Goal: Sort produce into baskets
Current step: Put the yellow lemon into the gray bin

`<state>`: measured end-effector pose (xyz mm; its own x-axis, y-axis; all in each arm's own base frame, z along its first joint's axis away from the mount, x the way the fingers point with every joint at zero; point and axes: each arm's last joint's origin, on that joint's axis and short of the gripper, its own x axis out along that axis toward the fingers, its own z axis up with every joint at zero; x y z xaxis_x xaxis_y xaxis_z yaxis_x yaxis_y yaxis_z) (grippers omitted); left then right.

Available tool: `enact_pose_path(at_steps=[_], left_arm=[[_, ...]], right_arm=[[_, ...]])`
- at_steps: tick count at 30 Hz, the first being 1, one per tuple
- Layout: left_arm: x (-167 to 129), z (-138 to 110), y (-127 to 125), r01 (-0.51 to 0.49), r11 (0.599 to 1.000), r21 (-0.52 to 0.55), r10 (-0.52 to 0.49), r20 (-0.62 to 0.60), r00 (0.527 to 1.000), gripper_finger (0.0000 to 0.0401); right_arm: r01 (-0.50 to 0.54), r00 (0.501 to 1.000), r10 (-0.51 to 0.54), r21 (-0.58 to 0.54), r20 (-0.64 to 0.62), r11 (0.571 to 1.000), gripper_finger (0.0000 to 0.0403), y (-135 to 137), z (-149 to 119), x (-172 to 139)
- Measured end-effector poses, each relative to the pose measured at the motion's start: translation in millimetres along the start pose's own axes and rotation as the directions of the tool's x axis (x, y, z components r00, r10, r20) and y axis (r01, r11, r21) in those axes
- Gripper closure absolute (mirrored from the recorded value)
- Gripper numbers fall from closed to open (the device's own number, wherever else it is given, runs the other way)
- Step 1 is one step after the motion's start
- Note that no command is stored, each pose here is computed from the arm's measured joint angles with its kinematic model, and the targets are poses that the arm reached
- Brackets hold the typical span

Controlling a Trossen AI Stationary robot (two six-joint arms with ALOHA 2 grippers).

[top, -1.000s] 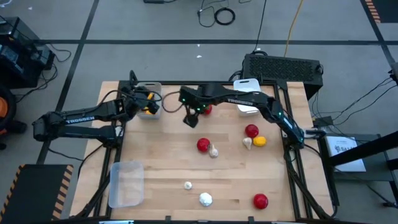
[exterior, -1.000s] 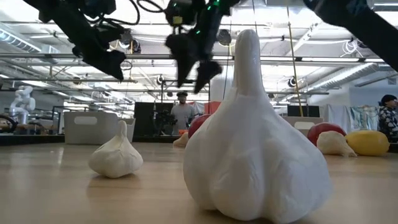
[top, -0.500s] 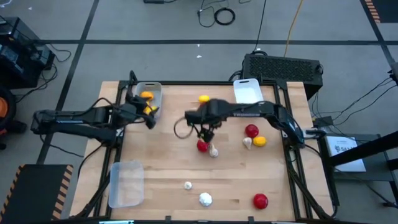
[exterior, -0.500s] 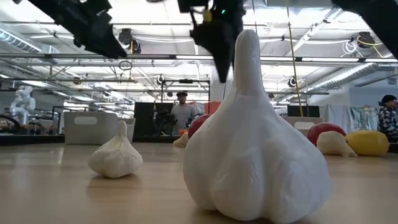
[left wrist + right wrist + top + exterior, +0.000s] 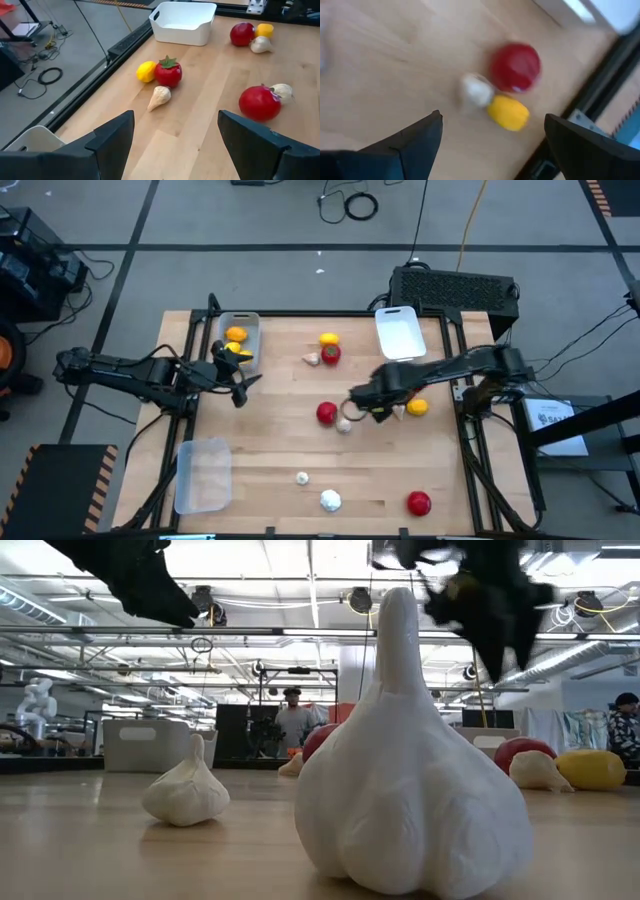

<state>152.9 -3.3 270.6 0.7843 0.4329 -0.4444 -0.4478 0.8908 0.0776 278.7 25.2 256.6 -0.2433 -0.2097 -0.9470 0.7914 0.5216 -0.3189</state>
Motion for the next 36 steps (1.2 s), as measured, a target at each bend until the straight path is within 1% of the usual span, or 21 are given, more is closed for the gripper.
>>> enact_pose_path(at_steps=[2, 6, 9, 11, 13, 16, 17, 19, 22, 26, 29, 33, 36], left_arm=[[0.0, 0.0, 0.1, -0.002, 1.0, -0.003, 0.002, 0.001, 1.0, 0.0106], [0.4, 0.7, -0.2, -0.003, 1.0, -0.009, 0.003, 0.006, 1.0, 0.0106], [1.8, 1.9, -1.3, -0.004, 1.0, -0.015, 0.004, 0.015, 1.0, 0.0106], [3.6, 3.5, -2.8, -0.002, 1.0, -0.022, 0.002, 0.026, 1.0, 0.0106], [6.0, 4.2, -4.4, -0.001, 1.0, -0.023, 0.002, 0.028, 1.0, 0.0106], [9.9, 4.6, -6.9, -0.002, 1.0, -0.022, 0.002, 0.026, 1.0, 0.0106], [11.2, 4.5, -7.8, -0.002, 1.0, -0.02, 0.003, 0.024, 1.0, 0.0106], [13.4, 4.0, -8.5, -0.007, 1.0, -0.016, 0.007, 0.015, 1.0, 0.0106], [16.7, 3.2, -9.3, -0.014, 1.0, -0.009, 0.014, 0.003, 1.0, 0.0106], [19.9, 2.5, -8.8, -0.027, 1.0, -0.005, 0.027, -0.009, 1.0, 0.0106], [20.8, 2.2, -8.5, -0.031, 1.0, -0.001, 0.031, -0.014, 0.999, 0.0106], [20.7, 2.2, -8.5, -0.031, 1.0, 0.0, 0.031, -0.014, 0.999, 0.0106], [20.7, 2.2, -8.5, -0.03, 1.0, 0.001, 0.03, -0.014, 0.999, 0.0106]], right_arm=[[0.016, 1.0, -0.016, -0.002, -0.018, 1.0, 0.0067, -13.2, -10.2, 12.4], [0.018, 0.997, -0.025, -0.097, -0.074, 0.995, 0.0067, -37.3, -25.1, 32.2], [0.0, 0.997, -0.015, -0.196, -0.075, 0.981, 0.0067, -47.5, -28.5, 45.4], [-0.012, 0.997, -0.012, -0.313, -0.075, 0.95, 0.0067, -50.7, -30.1, 54.6], [-0.038, 0.998, 0.011, -0.425, -0.064, 0.905, 0.0067, -49.2, -31.5, 63.6], [-0.08, 0.996, 0.052, -0.545, -0.067, 0.834, 0.0067, -44.7, -32.3, 77.2], [-0.097, 0.995, 0.061, -0.558, -0.083, 0.824, 0.0067, -44.4, -32.6, 80.7], [-0.113, 0.992, 0.066, -0.564, -0.104, 0.818, 0.0067, -43.6, -31.9, 87.2], [-0.109, 0.992, 0.054, -0.549, -0.115, 0.828, 0.0067, -46.0, -30.8, 92.4], [-0.118, 0.991, 0.068, -0.529, -0.114, 0.84, 0.0067, -47.1, -27.6, 97.9], [-0.126, 0.991, 0.078, -0.525, -0.113, 0.842, 0.0067, -48.1, -25.6, 103.7], [-0.17, 0.983, 0.113, -0.505, -0.143, 0.846, 0.0067, -48.8, -24.0, 111.4], [-0.183, 0.981, 0.125, -0.509, -0.146, 0.841, 0.0067, -49.0, -23.6, 116.2]])
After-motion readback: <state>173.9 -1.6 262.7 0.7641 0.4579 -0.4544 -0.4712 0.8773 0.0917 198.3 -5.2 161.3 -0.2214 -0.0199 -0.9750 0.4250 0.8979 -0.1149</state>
